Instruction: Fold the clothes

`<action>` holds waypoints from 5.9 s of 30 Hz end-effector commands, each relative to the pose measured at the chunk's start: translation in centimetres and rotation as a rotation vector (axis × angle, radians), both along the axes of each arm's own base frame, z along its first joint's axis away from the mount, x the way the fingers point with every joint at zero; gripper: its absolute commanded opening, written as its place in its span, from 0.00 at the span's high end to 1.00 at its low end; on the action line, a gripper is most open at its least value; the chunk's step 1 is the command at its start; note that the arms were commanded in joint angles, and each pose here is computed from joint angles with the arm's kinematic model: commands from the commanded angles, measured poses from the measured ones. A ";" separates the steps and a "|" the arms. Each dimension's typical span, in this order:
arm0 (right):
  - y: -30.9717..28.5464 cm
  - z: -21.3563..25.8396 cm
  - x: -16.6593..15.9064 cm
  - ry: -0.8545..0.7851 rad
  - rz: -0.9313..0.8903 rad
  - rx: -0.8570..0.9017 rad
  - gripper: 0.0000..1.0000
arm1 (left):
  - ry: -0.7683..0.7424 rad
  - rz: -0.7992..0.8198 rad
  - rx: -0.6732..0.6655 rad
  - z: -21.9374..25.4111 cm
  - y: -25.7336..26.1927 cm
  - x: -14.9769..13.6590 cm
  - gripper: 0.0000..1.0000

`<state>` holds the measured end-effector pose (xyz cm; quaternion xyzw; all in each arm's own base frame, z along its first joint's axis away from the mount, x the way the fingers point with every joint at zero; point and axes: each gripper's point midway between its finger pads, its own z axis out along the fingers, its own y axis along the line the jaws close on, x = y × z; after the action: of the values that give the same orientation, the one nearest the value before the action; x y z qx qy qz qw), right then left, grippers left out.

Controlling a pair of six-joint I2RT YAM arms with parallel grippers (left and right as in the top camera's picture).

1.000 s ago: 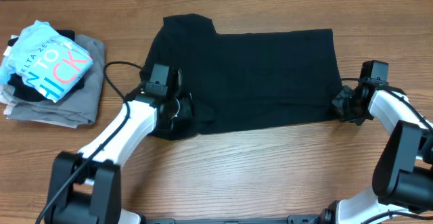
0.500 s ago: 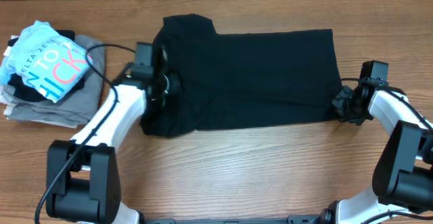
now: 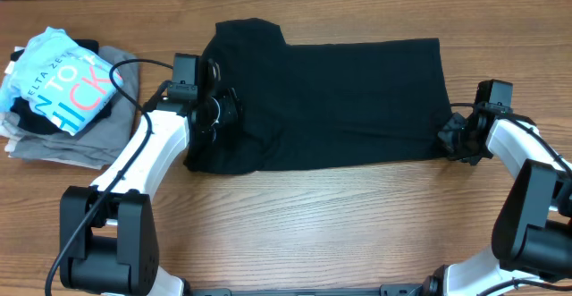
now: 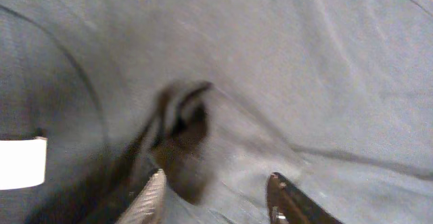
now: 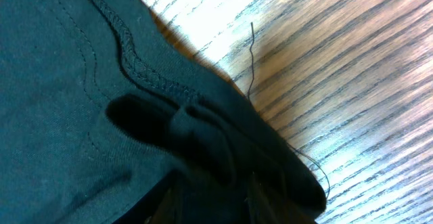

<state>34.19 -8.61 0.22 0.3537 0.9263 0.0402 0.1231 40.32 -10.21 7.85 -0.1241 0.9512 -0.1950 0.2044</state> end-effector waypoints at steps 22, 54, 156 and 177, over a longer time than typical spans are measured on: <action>-1.0 2.0 0.3 0.052 -0.007 -0.039 0.64 | 0.283 -0.112 0.116 -7.2 -1.9 -5.2 0.67; -1.0 5.0 8.3 -0.321 0.025 0.002 0.81 | 0.257 -0.106 0.115 -7.1 -2.0 -4.5 0.65; -0.2 8.5 -2.2 -0.023 -0.048 0.115 0.21 | 0.135 -0.175 0.302 2.4 1.0 -5.0 0.13; 3.4 12.2 4.4 -0.301 0.201 0.088 0.14 | -0.301 -0.184 0.079 1.1 2.5 19.7 0.14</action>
<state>37.74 -5.18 11.40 0.2647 0.9263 0.1552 0.2184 58.62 -5.75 10.04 -0.0203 0.9319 -0.1610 0.3245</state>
